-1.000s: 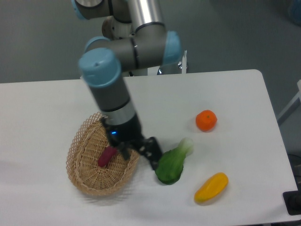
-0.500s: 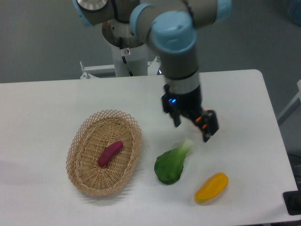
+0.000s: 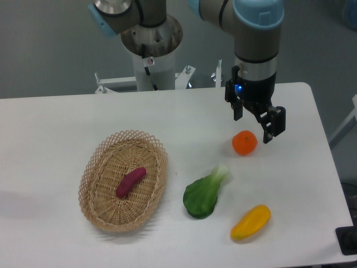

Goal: Place the sweet potato in the basket

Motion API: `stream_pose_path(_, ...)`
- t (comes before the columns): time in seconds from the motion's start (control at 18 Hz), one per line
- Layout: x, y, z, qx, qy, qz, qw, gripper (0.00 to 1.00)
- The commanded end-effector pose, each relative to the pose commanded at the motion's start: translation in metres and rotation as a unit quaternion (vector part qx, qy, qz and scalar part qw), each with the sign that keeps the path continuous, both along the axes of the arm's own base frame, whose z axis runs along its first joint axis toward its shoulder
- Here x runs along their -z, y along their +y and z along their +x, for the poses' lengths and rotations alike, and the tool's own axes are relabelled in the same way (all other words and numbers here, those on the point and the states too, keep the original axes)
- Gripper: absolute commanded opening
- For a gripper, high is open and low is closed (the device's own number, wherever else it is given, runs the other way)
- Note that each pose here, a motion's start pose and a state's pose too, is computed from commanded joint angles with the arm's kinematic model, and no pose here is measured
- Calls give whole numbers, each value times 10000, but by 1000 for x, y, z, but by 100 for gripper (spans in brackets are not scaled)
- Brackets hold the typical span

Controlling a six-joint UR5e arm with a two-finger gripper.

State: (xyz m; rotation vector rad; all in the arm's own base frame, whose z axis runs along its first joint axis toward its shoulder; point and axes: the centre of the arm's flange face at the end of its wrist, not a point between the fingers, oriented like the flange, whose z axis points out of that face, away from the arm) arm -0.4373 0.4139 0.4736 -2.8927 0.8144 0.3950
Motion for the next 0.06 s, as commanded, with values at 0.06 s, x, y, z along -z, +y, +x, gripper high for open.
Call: stream_pose_path(0.06, 0, 0, 0, 2, -4, 6, 10000, 100)
